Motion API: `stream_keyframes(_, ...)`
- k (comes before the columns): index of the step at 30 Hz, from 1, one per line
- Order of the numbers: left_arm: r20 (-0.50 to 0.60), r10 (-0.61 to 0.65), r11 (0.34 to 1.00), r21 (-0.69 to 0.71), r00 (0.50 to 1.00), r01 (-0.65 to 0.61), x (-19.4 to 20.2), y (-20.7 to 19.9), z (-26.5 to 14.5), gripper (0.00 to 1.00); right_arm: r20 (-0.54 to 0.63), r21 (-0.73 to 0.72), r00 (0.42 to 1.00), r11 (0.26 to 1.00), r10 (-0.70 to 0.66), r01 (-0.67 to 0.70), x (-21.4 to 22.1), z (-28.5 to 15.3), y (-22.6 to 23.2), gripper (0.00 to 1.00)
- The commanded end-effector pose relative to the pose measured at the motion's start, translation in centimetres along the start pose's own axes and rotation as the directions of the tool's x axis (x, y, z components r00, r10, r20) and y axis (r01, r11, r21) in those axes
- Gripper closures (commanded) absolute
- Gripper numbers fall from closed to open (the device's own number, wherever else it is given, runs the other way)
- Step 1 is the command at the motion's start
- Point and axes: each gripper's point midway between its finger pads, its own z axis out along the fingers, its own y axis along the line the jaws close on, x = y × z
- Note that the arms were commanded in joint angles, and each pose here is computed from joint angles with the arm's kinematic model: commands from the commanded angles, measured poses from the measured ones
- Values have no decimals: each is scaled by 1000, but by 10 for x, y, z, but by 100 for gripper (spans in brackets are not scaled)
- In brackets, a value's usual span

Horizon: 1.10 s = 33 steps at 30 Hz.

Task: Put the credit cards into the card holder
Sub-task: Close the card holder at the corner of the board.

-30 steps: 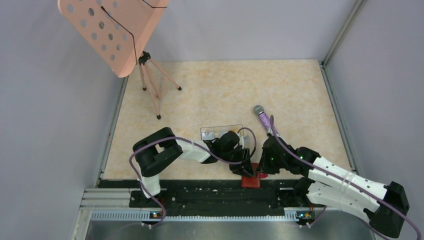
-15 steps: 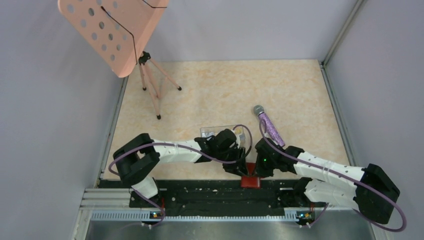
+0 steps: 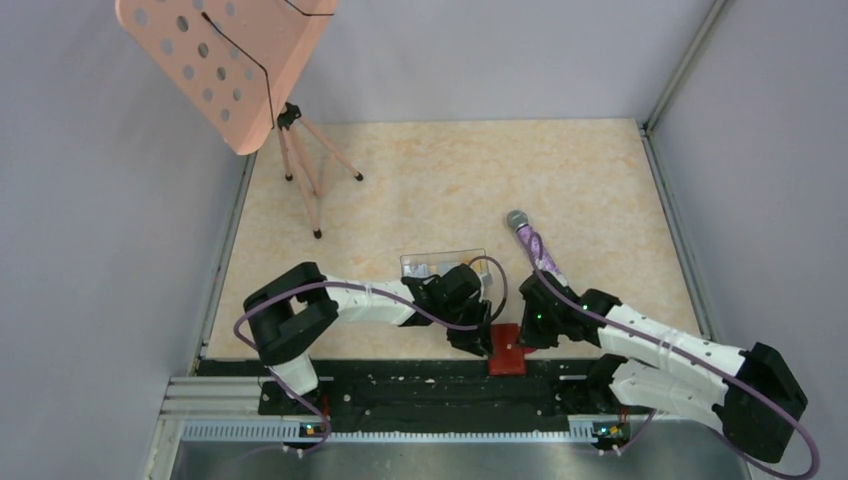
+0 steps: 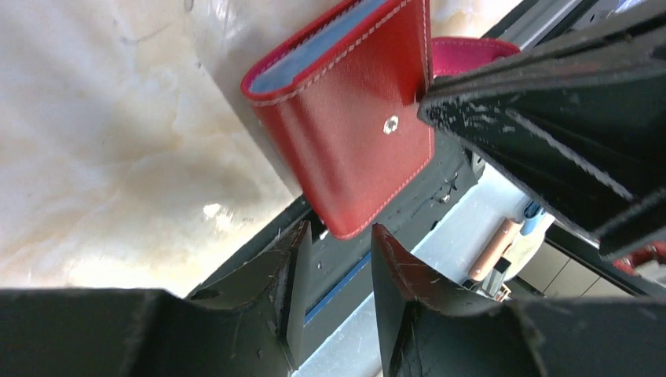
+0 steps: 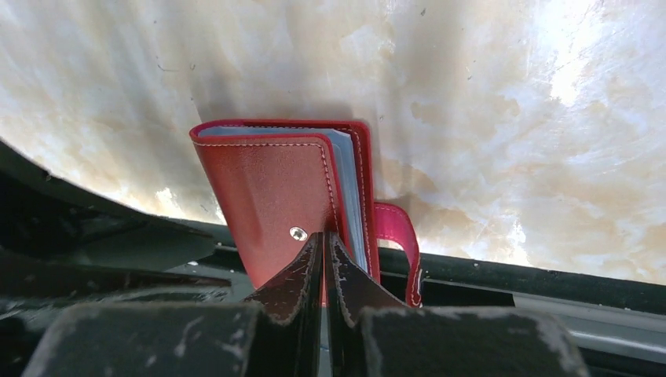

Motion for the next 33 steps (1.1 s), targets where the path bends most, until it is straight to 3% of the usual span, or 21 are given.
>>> stream_keyframes(1,44,25,997,67,999,-28,-21,-28,10,63,39,-66,999,997,-23,26,-13,-12,13,96)
stream_keyframes(5,30,23,997,78,999,-25,-23,-34,24,71,57,-159,998,987,-4,13,-22,-30,30,94)
stream_keyframes(8,34,-3,996,84,999,0,-24,-36,33,77,56,-146,998,989,26,-17,-26,-38,24,94)
stream_keyframes(12,35,-48,998,33,998,47,-23,-28,42,88,65,-57,997,998,28,-24,-29,-47,7,94)
stream_keyframes(17,19,-52,997,-49,998,53,-22,-16,44,93,116,92,991,992,73,-84,-32,-51,-29,96)
stream_keyframes(20,31,-39,998,-57,999,41,-24,-19,38,90,137,144,984,981,114,-134,-32,-49,-45,98)
stream_keyframes(27,50,-20,999,-46,999,22,-21,-24,20,69,229,188,954,953,195,-240,-44,-48,-64,98)
stream_keyframes(33,53,-43,998,-33,998,45,-14,-17,15,66,179,233,965,944,194,-233,-39,-28,-70,98)
